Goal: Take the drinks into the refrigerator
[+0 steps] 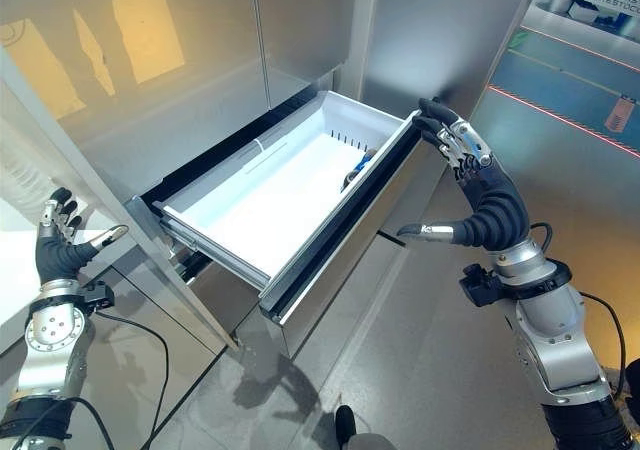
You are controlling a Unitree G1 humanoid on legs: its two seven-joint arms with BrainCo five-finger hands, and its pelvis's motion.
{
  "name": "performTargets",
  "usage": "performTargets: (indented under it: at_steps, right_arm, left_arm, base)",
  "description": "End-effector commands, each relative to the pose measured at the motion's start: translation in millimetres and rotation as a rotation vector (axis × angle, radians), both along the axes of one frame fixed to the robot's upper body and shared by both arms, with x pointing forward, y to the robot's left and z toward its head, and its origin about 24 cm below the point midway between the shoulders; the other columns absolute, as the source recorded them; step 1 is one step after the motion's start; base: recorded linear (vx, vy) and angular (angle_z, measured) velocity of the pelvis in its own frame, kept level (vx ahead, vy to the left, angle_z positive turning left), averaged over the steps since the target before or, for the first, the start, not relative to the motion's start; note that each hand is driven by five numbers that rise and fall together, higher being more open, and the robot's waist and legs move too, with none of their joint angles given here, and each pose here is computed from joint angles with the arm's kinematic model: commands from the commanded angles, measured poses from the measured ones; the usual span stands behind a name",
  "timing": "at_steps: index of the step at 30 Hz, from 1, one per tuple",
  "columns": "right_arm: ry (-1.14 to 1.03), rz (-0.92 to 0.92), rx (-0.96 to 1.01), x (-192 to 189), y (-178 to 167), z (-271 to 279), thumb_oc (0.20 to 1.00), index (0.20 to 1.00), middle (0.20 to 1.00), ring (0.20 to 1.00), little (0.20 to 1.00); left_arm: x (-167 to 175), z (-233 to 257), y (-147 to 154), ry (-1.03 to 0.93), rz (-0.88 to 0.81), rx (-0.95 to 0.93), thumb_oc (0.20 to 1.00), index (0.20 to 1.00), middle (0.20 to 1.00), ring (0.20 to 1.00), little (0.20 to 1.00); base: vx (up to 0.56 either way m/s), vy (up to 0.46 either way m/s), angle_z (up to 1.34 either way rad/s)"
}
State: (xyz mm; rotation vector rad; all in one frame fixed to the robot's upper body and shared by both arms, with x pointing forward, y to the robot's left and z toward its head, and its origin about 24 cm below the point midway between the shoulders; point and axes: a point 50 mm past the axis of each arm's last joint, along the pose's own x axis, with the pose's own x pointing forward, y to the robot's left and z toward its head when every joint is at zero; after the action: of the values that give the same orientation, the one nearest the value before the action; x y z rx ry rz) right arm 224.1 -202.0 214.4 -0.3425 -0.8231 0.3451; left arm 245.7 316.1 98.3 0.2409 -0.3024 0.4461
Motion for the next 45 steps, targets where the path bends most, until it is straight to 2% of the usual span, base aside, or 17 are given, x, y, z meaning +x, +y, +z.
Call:
performTargets:
  at_steps: [1,6,10,17,27,37,45]
  right_arm:
    - [-0.166,-0.001,0.034,-14.8,-4.6,23.4,1.000,1.000,1.000,1.000,1.000]
    - [-0.157,-0.042,0.058,-17.0,-12.9,18.3,1.000,1.000,1.000,1.000,1.000]
    - [-0.150,-0.085,0.067,-18.6,-18.9,14.1,1.000,1.000,1.000,1.000,1.000]
    - [-0.129,-0.112,0.069,-18.8,-22.0,8.8,1.000,1.000,1.000,1.000,1.000]
    - [-0.091,-0.120,0.055,-16.2,-23.2,4.0,1.000,1.000,1.000,1.000,1.000]
    - [-0.049,-0.071,0.036,-10.8,-17.6,3.0,1.000,1.000,1.000,1.000,1.000]
    - [-0.004,-0.017,0.003,-7.5,-12.3,0.7,1.000,1.000,1.000,1.000,1.000]
  left_arm:
    - [-12.7,21.2,6.2,-0.123,-0.045,0.028,1.000,1.000,1.000,1.000,1.000]
    - [-35.0,3.9,6.1,-0.084,-0.064,-0.016,1.000,1.000,1.000,1.000,1.000]
    - [-46.7,-13.3,14.8,-0.039,0.012,-0.069,1.000,1.000,1.000,1.000,1.000]
    - [-47.8,-16.4,28.8,-0.052,0.140,-0.091,1.000,1.000,1.000,1.000,1.000]
    - [-42.3,-6.4,43.4,-0.045,0.266,-0.008,1.000,1.000,1.000,1.000,1.000]
    - [-20.4,31.3,56.3,-0.099,0.283,0.080,1.000,1.000,1.000,1.000,1.000]
    - [-15.9,83.1,89.2,-0.180,0.376,0.162,1.000,1.000,1.000,1.000,1.000]
  base:
    - [0.00,0.000,0.00]
    - [-0.01,-0.014,0.04]
    - [-0.01,-0.019,0.19]
    - [0.00,-0.019,0.22]
    - [0.01,-0.004,0.00]
    - [0.00,0.000,0.00]
    - [0.01,0.004,-0.03]
